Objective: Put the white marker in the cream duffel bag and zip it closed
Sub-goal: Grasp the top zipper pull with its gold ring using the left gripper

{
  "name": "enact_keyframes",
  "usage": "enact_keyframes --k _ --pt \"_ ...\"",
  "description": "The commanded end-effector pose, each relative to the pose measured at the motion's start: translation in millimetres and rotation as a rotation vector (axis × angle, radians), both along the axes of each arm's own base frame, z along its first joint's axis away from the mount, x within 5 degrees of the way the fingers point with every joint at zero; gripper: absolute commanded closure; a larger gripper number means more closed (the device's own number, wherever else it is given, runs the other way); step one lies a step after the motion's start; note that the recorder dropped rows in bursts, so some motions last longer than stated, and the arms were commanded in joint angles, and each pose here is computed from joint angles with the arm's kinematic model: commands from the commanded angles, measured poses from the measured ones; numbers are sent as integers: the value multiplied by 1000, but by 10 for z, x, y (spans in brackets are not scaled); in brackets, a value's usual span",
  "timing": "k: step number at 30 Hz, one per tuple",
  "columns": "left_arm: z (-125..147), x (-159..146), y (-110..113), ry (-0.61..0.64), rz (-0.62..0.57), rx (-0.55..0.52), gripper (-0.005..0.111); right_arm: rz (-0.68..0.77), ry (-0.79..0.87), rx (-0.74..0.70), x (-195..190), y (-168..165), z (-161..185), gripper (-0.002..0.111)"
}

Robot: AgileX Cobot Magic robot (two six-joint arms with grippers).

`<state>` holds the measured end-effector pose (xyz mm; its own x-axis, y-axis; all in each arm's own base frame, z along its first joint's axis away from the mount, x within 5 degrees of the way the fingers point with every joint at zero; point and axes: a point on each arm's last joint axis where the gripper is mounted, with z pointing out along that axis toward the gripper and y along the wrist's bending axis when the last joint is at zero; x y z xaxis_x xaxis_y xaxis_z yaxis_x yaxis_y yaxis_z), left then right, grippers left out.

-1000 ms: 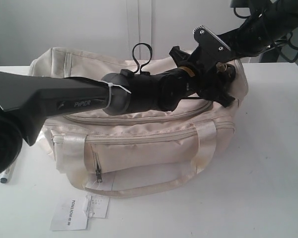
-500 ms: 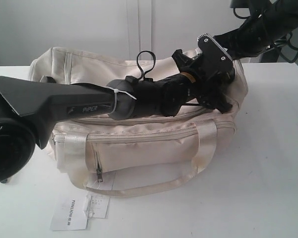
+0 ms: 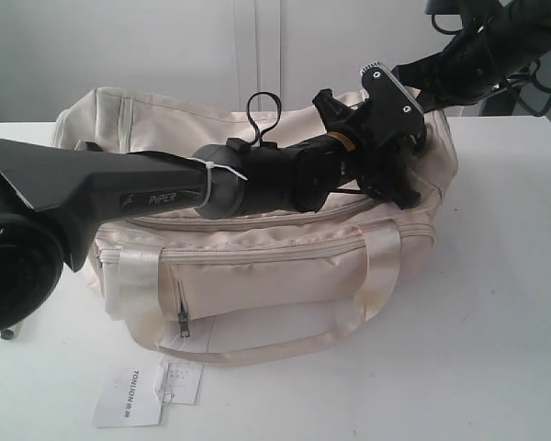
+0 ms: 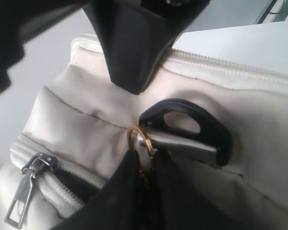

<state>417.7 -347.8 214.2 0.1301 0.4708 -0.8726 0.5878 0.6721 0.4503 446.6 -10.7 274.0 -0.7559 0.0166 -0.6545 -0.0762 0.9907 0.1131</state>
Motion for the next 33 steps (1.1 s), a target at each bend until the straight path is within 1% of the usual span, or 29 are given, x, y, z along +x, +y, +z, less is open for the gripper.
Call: enact_keyframes --k 1,5,8,10,12,14,17,21,24,27,33 --pt "44 34 53 -6 15 -3 107 -16 -29 -5 8 -53 56 108" --pt "173 19 69 -30 18 -22 107 -16 -29 -5 8 -53 56 108" --pt "231 51 123 -25 51 -67 107 -16 -29 -5 8 -53 56 108" --pt "232 90 174 -12 74 -88 107 -16 -29 -5 8 -53 56 108" --pt "216 118 215 26 95 -116 107 -16 -29 -5 8 -53 56 108" --pt "203 133 242 51 96 -115 107 -16 -29 -5 8 -53 56 108" --pt "225 125 243 55 92 -114 107 -16 -29 -5 8 -53 56 108" --pt "316 62 197 46 71 -116 107 -18 -29 -3 8 -53 56 108" --pt "359 7 159 64 46 -109 107 -47 -23 21 8 -54 55 108" --pt "404 -73 134 129 -5 -75 107 -47 -23 23 8 -53 56 108" --pt "496 -180 137 213 -69 -36 107 -48 -23 24 8 -53 56 108"
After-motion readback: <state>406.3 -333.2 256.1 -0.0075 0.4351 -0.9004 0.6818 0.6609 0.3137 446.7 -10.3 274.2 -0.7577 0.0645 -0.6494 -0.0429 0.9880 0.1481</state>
